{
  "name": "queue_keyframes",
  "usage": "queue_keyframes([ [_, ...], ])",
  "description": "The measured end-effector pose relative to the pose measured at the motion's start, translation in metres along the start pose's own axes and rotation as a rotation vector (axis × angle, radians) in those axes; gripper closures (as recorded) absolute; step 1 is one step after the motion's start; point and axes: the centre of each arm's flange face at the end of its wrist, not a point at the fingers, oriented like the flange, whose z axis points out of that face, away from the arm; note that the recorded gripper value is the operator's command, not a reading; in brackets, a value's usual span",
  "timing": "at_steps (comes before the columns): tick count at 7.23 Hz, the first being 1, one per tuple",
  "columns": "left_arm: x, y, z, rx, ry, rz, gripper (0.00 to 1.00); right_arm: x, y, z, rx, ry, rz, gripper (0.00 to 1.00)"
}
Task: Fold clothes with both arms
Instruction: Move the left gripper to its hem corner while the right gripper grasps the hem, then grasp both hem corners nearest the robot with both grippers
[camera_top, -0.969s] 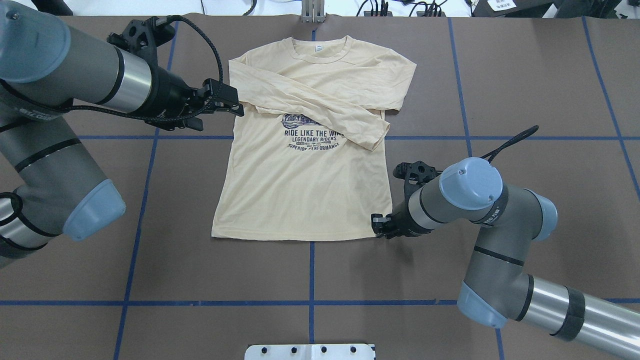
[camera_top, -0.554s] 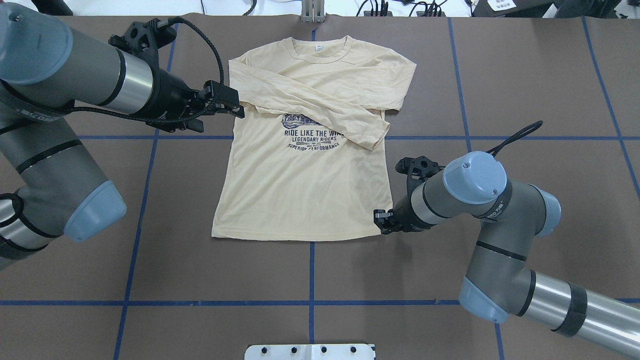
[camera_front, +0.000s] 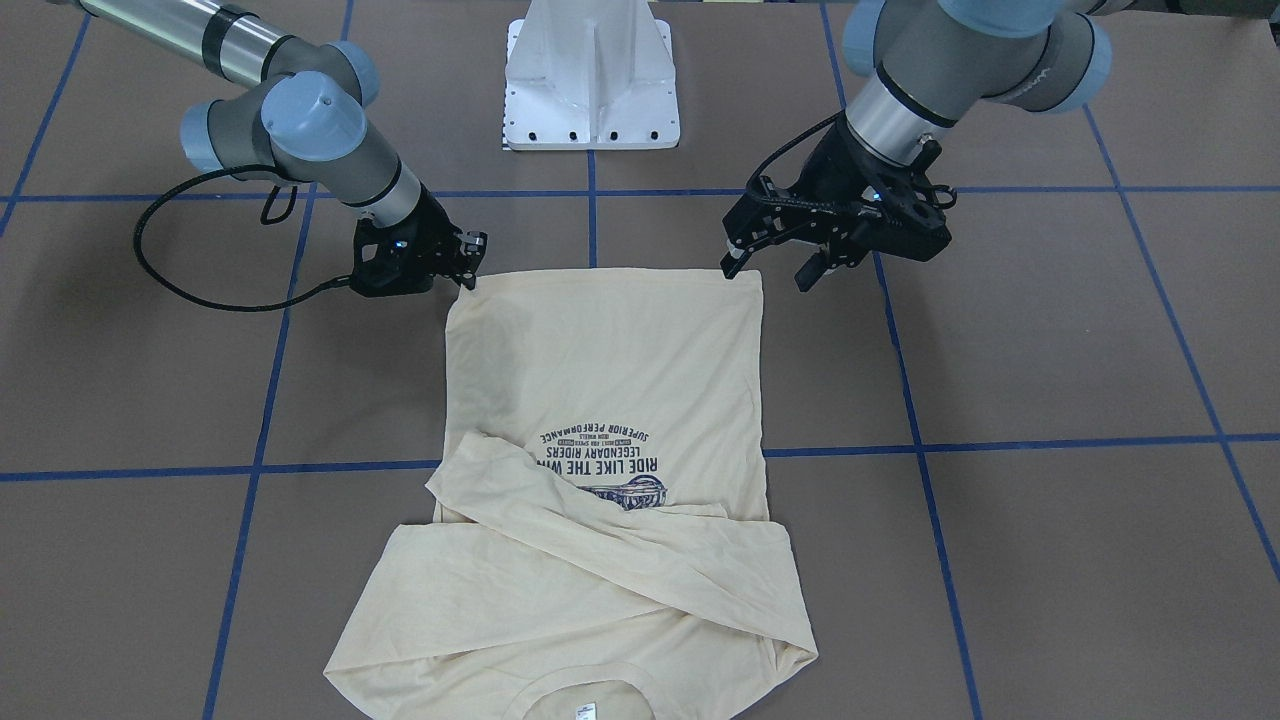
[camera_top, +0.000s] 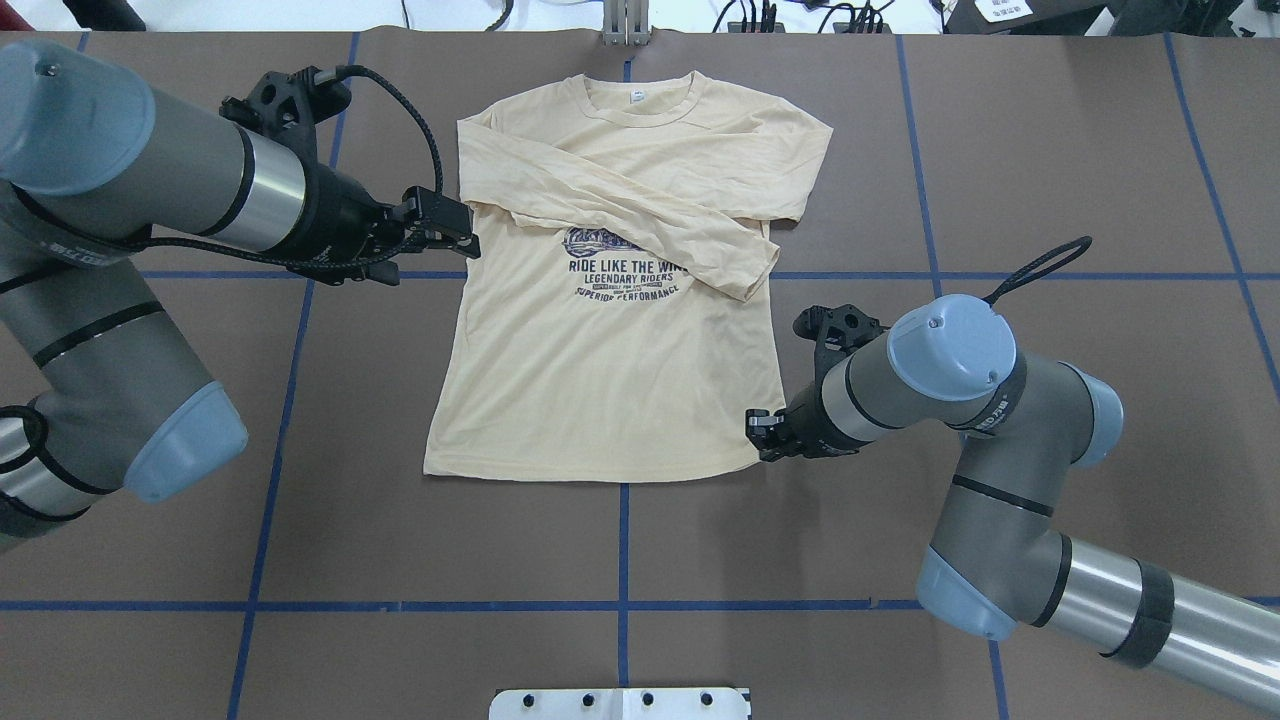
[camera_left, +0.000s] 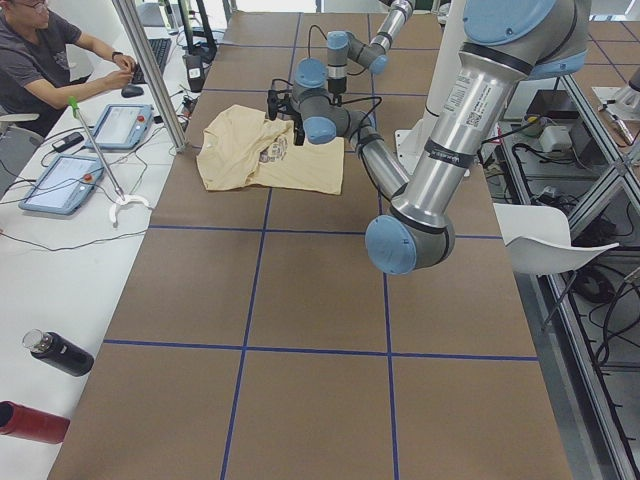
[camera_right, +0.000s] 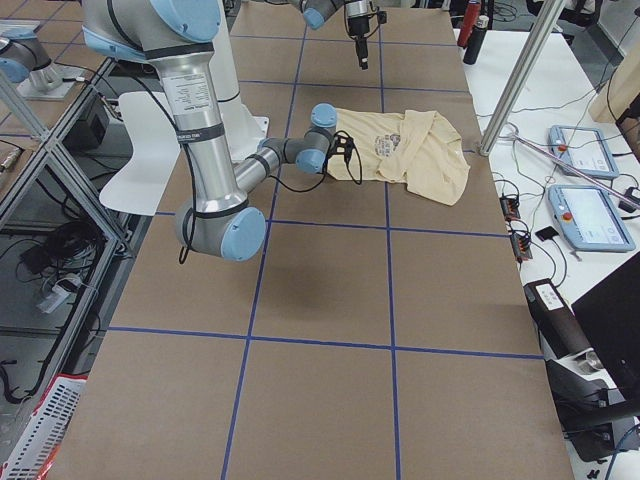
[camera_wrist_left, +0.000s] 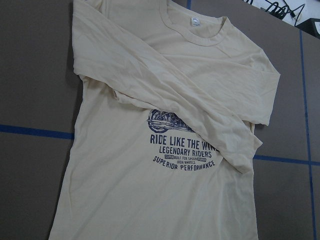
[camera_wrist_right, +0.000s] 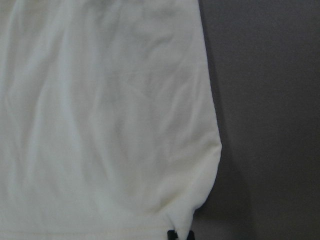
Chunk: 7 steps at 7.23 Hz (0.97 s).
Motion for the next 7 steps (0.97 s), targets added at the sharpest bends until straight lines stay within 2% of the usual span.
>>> queue_keyframes([
  [3,-0.024,0.084,0.068,-0.044,-0.101,-0.039,0.01,-0.005,-0.008,-0.016,0.023,-0.023,0.019,1.0],
  [5,-0.026,0.138,0.103,-0.083,-0.14,-0.076,0.06,-0.008,-0.01,-0.025,0.032,-0.037,0.017,1.0],
  [7,-0.03,0.157,0.117,-0.099,-0.164,-0.081,0.11,-0.01,-0.01,-0.029,0.035,-0.044,0.015,1.0],
])
